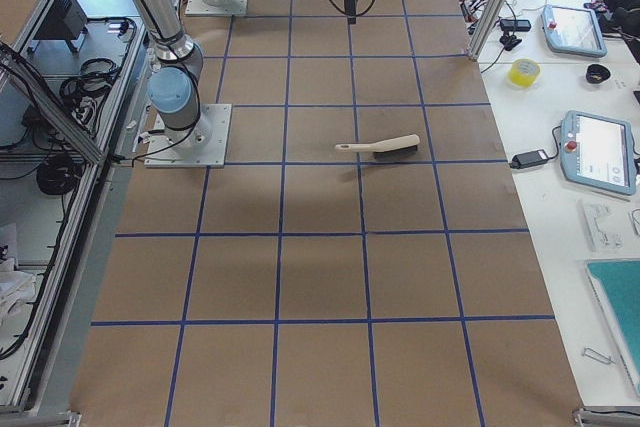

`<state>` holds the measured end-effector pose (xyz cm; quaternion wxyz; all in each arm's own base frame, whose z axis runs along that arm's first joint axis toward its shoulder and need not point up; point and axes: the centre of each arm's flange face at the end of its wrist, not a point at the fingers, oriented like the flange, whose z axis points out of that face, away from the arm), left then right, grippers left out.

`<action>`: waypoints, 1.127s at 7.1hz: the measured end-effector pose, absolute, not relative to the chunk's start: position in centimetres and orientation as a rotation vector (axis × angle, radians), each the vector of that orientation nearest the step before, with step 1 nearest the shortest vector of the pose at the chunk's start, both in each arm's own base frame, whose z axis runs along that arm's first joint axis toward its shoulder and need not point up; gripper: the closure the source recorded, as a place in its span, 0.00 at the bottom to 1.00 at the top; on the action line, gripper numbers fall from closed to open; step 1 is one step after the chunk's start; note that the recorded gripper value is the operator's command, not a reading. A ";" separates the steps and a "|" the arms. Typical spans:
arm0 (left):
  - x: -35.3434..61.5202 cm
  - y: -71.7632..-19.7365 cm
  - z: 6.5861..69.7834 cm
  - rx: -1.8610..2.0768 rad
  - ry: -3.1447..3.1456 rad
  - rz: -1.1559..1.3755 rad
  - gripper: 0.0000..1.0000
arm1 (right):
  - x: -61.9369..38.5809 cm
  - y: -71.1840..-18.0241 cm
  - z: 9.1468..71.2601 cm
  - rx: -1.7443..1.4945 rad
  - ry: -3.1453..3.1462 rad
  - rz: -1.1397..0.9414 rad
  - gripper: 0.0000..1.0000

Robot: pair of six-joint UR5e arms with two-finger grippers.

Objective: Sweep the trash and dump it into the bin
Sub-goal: 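Raise the dustpan high over the bin to empty it with the left gripper, then lower the empty dustpan back onto the table with the left gripper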

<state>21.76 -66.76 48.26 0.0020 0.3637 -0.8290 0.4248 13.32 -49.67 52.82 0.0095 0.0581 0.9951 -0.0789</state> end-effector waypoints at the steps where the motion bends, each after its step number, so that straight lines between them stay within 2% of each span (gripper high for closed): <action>1: 19.4 -67.5 47.7 1.202 -2.567 1.294 1.00 | 13.3 -50.3 53.2 0.182 3.107 -0.254 0.00; 4: 14.9 -68.8 45.1 1.478 -2.457 1.102 1.00 | 13.3 -51.3 53.0 0.181 3.108 -0.243 0.00; 8: 4.3 -69.4 39.5 1.937 -2.405 0.667 1.00 | 13.2 -51.2 52.8 0.179 3.112 -0.222 0.00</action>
